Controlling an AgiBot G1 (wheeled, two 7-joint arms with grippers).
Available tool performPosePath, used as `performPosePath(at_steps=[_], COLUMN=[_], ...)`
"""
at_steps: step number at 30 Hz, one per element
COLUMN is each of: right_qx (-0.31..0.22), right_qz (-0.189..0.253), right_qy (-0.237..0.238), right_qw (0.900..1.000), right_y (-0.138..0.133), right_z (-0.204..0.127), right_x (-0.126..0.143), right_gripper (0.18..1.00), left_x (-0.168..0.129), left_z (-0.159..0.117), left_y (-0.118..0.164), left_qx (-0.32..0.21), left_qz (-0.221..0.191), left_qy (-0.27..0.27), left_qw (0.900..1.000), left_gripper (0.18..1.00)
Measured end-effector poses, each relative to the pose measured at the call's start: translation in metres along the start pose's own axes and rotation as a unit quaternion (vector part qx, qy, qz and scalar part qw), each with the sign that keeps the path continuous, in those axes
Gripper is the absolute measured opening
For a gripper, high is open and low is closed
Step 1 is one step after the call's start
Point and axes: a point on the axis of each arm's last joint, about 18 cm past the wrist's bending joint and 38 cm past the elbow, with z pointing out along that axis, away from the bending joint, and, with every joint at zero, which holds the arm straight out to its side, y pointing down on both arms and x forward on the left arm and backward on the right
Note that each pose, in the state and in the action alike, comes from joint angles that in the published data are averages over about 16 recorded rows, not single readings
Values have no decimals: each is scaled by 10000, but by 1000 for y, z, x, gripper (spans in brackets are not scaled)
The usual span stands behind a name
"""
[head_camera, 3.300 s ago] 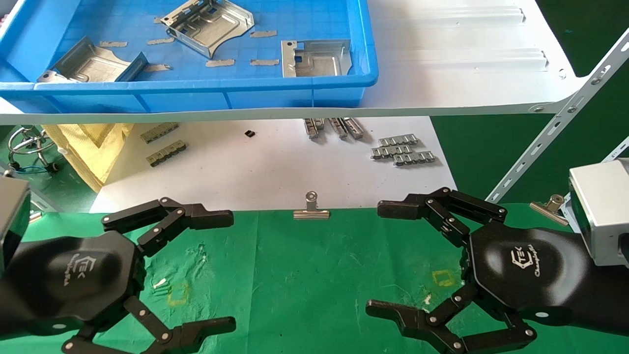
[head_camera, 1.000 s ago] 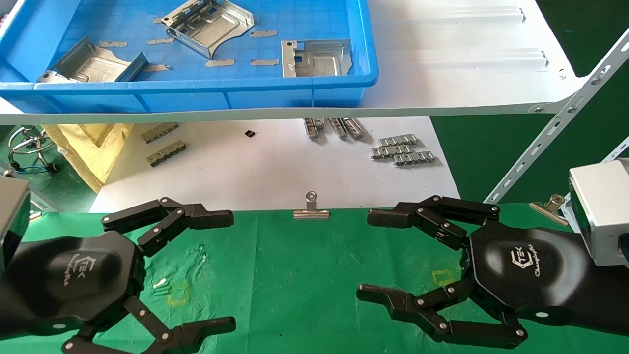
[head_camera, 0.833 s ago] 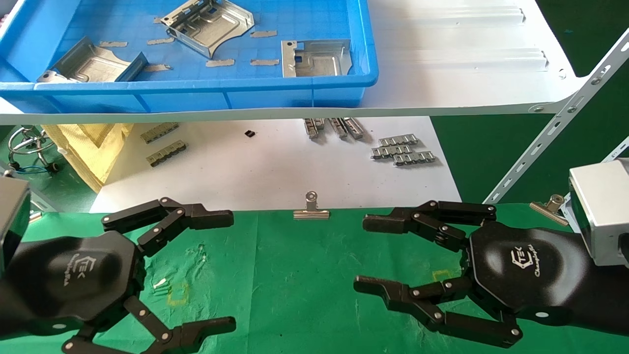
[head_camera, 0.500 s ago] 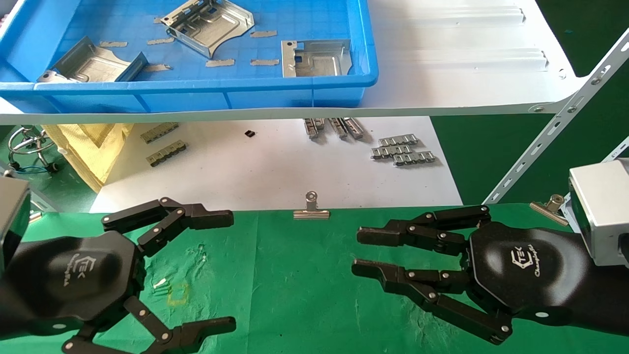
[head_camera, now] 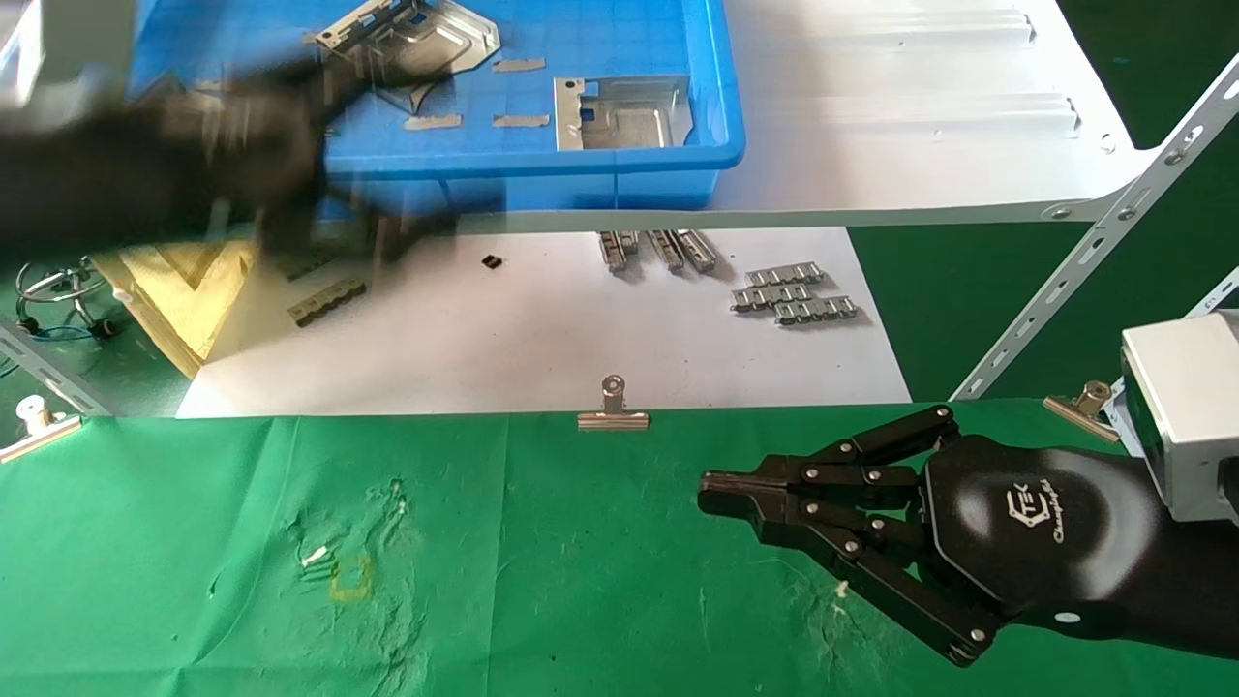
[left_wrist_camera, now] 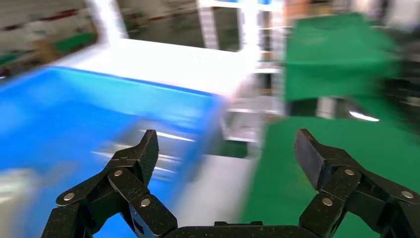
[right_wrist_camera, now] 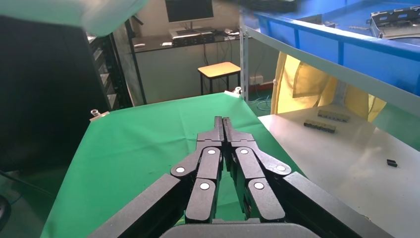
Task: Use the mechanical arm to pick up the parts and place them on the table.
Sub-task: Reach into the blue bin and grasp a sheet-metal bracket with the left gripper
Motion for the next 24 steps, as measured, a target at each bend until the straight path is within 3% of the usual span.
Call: performPosePath(at_steps=[5,11,17,24], right_qx=[0,0,0,0], right_qz=[0,0,0,0], right_qy=[0,0,0,0], right_qw=[10000,10000,10000,10000], right_y=[0,0,0,0], right_z=[0,0,0,0], right_x=[0,0,0,0], right_gripper=[207,194,192,192], left_x=[-64,-111,-130,-134], left_z=[36,63,74,78], left_y=[-11,-6,3,11], left_qx=[-330,-897,-1345,-1622], left_qz=[-55,-97,-109,-176], left_qy=[-972,-1959,-2504,-2692], left_qw=[9947,9765,9587,9492], left_gripper=[1001,1001,999,985])
